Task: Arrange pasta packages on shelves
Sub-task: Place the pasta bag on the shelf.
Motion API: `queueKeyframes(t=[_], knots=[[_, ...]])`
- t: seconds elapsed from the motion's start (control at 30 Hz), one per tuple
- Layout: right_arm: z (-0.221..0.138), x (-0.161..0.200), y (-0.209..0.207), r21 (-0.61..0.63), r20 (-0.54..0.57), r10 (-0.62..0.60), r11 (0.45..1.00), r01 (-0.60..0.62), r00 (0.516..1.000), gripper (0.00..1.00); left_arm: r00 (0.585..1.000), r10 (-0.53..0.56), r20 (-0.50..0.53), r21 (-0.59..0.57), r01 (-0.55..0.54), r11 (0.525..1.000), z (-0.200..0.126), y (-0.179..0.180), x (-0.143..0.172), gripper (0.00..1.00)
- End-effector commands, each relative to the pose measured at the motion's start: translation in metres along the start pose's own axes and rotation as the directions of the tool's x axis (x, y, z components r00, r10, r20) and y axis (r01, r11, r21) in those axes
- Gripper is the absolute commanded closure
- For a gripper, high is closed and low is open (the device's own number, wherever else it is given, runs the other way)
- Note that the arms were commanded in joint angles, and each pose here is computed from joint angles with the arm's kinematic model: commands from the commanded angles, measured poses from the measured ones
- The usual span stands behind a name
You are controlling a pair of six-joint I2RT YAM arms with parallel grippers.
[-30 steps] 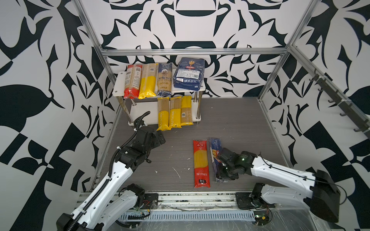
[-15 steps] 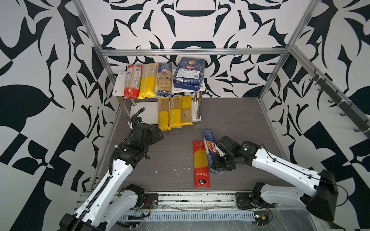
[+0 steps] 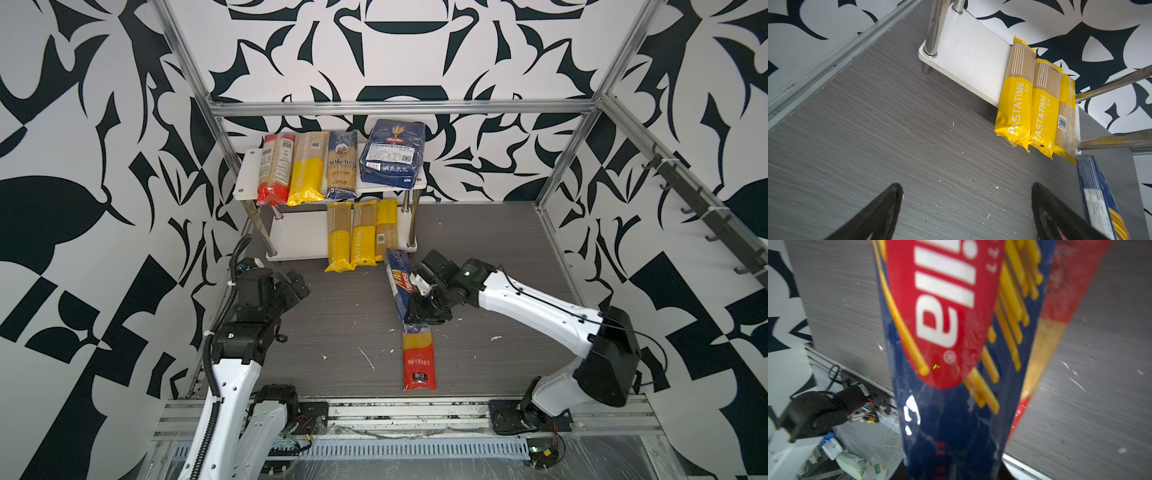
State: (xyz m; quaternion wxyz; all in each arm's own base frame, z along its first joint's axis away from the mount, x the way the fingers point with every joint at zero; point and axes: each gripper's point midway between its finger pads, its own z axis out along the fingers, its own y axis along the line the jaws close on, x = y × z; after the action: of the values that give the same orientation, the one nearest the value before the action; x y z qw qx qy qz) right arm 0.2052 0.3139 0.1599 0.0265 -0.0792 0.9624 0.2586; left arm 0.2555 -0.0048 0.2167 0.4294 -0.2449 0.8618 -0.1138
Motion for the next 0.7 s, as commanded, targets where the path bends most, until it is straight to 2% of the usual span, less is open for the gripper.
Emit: queueKeyframes(t=[0.0, 0.37, 0.67], knots=[[-0.038, -0.051, 0.074, -0.189, 0.207, -0.151, 0.963, 0.191, 0.967, 0.78, 0.999, 0.010, -0.037, 0.005, -0.010, 1.000, -0.005, 0.003, 0.010, 0.01], [-0.014, -0.106, 0.124, -0.247, 0.245, -0.199, 0.934, 0.260, 0.949, 0.79, 0.997, -0.082, 0.000, 0.064, 0.082, 0.995, -0.023, -0.002, 0.008, 0.01], [-0.004, -0.159, 0.170, -0.303, 0.349, -0.230, 0.889, 0.342, 0.909, 0.79, 0.999, -0.036, 0.003, 0.065, 0.036, 0.997, -0.032, -0.005, 0.004, 0.01]])
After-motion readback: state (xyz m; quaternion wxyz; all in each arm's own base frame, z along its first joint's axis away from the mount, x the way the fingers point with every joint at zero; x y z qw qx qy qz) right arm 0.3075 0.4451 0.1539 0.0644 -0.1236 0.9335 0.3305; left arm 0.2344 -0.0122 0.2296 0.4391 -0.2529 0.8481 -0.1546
